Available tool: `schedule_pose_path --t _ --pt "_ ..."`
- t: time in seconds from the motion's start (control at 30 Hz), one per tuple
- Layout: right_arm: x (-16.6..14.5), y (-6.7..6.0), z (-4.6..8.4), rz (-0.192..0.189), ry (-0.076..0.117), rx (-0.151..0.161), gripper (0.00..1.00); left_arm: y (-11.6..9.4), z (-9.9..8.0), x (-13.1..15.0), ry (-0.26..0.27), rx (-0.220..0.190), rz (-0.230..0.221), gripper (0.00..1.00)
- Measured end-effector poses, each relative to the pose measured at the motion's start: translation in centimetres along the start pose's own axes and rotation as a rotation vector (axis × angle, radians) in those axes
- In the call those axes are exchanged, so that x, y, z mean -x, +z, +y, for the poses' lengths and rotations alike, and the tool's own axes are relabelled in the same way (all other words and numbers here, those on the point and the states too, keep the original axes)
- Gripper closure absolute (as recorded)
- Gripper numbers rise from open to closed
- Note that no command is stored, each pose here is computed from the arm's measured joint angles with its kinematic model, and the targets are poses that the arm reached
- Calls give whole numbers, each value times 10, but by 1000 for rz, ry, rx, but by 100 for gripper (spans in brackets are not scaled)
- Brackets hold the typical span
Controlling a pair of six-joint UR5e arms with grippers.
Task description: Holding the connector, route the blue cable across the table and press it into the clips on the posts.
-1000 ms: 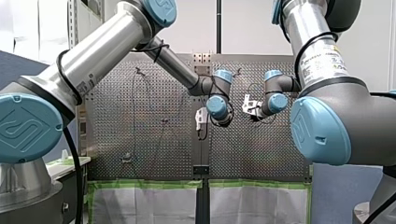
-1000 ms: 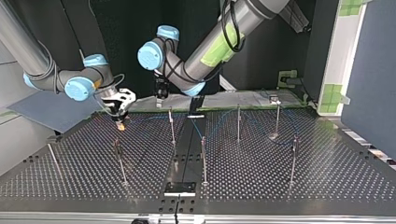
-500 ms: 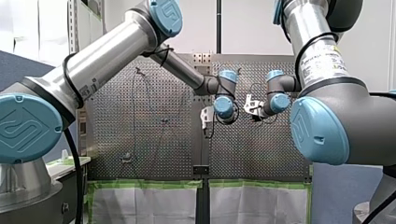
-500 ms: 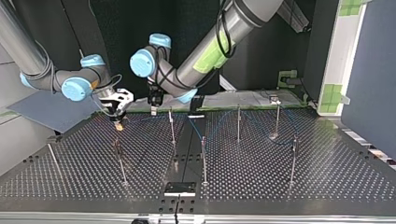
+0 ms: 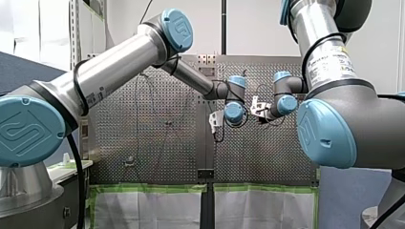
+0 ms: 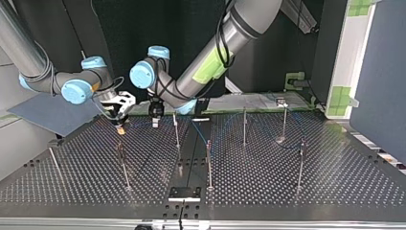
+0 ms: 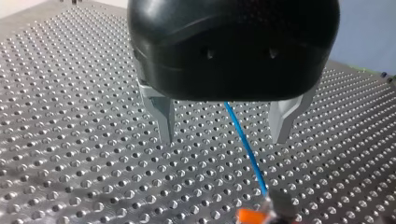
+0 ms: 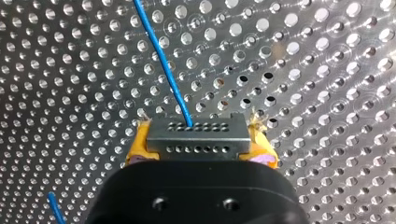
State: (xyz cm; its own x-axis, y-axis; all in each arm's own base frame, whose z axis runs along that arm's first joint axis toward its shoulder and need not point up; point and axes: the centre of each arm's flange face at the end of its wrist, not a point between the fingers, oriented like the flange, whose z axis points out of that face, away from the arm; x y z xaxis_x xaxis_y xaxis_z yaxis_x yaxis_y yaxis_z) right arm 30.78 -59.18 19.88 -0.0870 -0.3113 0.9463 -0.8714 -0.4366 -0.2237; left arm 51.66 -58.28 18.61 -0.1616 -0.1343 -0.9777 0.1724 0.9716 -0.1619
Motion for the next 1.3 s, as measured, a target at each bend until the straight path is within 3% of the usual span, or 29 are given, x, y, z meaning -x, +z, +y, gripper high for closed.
schedule_pose_path --t 0.2,0.33,0.7,0.73,0.77,0.8,0.83,0.87,0.9,0.97,1.0,1.03,1.3 --pt "0 0 -1 -2 0 -13 100 13 -2 -20 6 18 26 0" --pt "0 0 -2 -3 0 -18 100 24 -3 -28 -8 29 16 0" --pt "-1 0 -4 -3 -1 -33 100 36 -18 3 -58 29 -52 0" --pt "-1 0 -4 -3 -1 -33 100 36 -18 4 -59 33 -54 4" --pt "-2 0 -4 -3 -1 -33 100 35 -18 4 -60 36 -56 16" --pt "-2 0 -4 -3 -1 -34 100 35 -19 5 -59 39 -57 16" --pt "-2 0 -4 -3 -1 -34 100 34 -19 5 -58 41 -58 29" --pt "-3 0 -4 -3 -1 -34 100 34 -19 4 -56 42 -58 49" --pt "-3 0 -4 -4 -1 -33 100 34 -19 4 -52 44 -58 49" --pt "-4 0 -4 -7 0 -33 100 33 -20 4 -47 45 -58 83" --pt "-5 0 -4 -8 0 -33 100 33 -20 4 -45 47 -58 83" --pt "-5 -1 -4 -11 0 -32 100 33 -19 4 -45 49 -58 100" --pt "-7 -3 -8 -26 2 -33 100 31 -20 5 -39 53 -51 100"
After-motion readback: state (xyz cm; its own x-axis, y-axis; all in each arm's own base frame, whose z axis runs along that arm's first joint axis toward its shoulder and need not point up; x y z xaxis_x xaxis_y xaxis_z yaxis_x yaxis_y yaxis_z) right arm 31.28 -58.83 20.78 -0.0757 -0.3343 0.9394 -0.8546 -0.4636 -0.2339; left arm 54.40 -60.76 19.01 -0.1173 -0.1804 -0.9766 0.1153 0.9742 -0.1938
